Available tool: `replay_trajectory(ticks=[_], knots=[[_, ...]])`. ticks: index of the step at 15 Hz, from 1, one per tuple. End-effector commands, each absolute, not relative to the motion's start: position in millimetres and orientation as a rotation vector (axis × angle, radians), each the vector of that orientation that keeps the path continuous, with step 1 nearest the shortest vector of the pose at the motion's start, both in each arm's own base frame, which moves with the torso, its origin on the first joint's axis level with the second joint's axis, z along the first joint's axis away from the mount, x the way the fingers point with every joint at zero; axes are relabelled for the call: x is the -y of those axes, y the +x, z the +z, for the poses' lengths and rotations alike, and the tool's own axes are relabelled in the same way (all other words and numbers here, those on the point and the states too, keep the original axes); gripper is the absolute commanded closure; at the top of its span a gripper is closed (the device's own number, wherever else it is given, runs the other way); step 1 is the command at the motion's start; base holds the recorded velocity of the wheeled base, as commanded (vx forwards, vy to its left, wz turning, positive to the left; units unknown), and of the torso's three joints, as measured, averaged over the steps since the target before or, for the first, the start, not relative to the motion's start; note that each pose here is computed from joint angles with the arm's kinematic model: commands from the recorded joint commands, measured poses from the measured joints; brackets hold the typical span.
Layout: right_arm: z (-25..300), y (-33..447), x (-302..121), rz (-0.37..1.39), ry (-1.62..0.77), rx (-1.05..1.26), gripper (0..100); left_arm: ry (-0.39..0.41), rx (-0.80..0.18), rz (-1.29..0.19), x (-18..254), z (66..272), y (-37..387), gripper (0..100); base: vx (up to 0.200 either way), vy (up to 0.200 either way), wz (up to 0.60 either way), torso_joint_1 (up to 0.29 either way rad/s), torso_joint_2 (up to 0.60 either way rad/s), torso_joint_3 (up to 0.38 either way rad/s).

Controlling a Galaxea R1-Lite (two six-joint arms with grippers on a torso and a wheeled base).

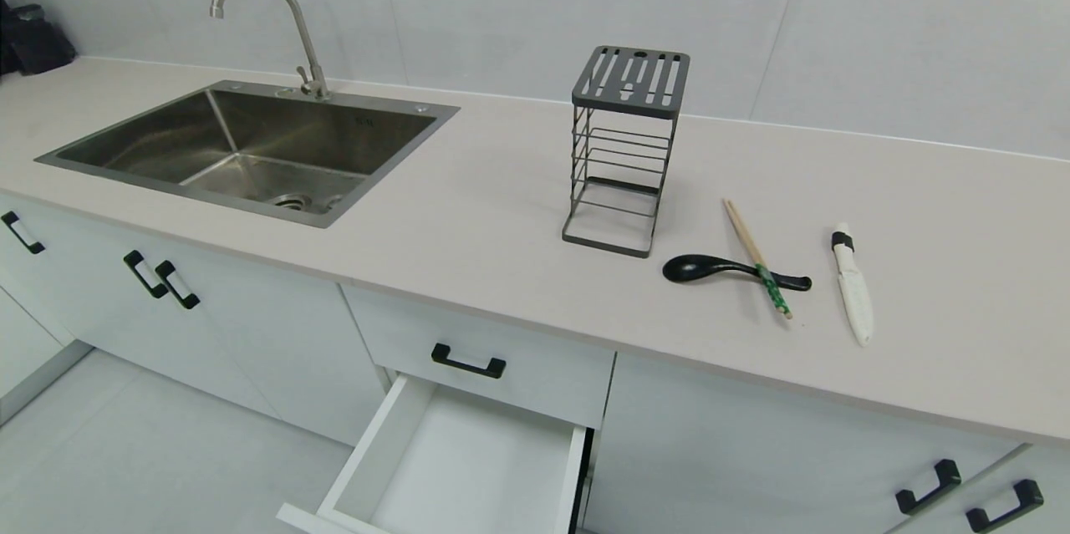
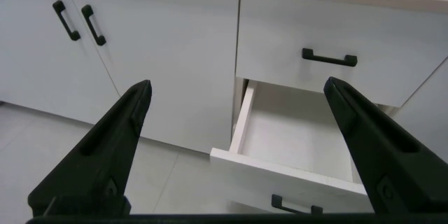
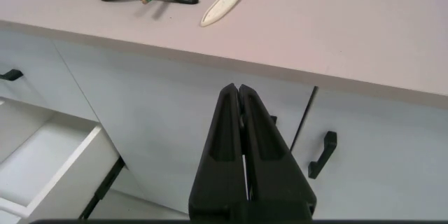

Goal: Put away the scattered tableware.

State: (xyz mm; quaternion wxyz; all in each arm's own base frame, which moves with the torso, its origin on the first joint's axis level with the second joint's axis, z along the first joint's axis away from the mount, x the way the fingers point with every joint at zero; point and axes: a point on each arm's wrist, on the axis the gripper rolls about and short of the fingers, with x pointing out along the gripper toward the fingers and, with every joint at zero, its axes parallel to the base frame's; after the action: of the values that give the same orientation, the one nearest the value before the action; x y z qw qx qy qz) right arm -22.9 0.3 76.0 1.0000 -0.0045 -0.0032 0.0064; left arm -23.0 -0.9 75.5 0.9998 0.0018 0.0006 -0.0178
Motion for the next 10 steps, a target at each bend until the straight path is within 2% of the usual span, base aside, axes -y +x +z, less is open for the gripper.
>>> replay_trajectory(ticks=[1,2,3,10], knots=[[76.1,-22.8,-0.3,0.012,-0.009,0.006,100,0.003,-0.003,-0.035,0.9,75.4,-22.9,0,0.0,0.0,0.0,0.0,0.0,0.0],[76.1,-22.8,-0.3,0.012,-0.009,0.006,100,0.003,-0.003,-0.035,0.9,75.4,-22.9,0,0.0,0.0,0.0,0.0,0.0,0.0],[76.1,-22.8,-0.3,0.012,-0.009,0.006,0,0.005,-0.003,-0.035,0.9,75.4,-22.9,0,0.0,0.0,0.0,0.0,0.0,0.0],[76.3,-22.8,-0.5,0.018,0.0,0.008,0,0.003,-0.003,-0.035,0.9,75.4,-22.9,0,0.0,0.0,0.0,0.0,0.0,0.0]])
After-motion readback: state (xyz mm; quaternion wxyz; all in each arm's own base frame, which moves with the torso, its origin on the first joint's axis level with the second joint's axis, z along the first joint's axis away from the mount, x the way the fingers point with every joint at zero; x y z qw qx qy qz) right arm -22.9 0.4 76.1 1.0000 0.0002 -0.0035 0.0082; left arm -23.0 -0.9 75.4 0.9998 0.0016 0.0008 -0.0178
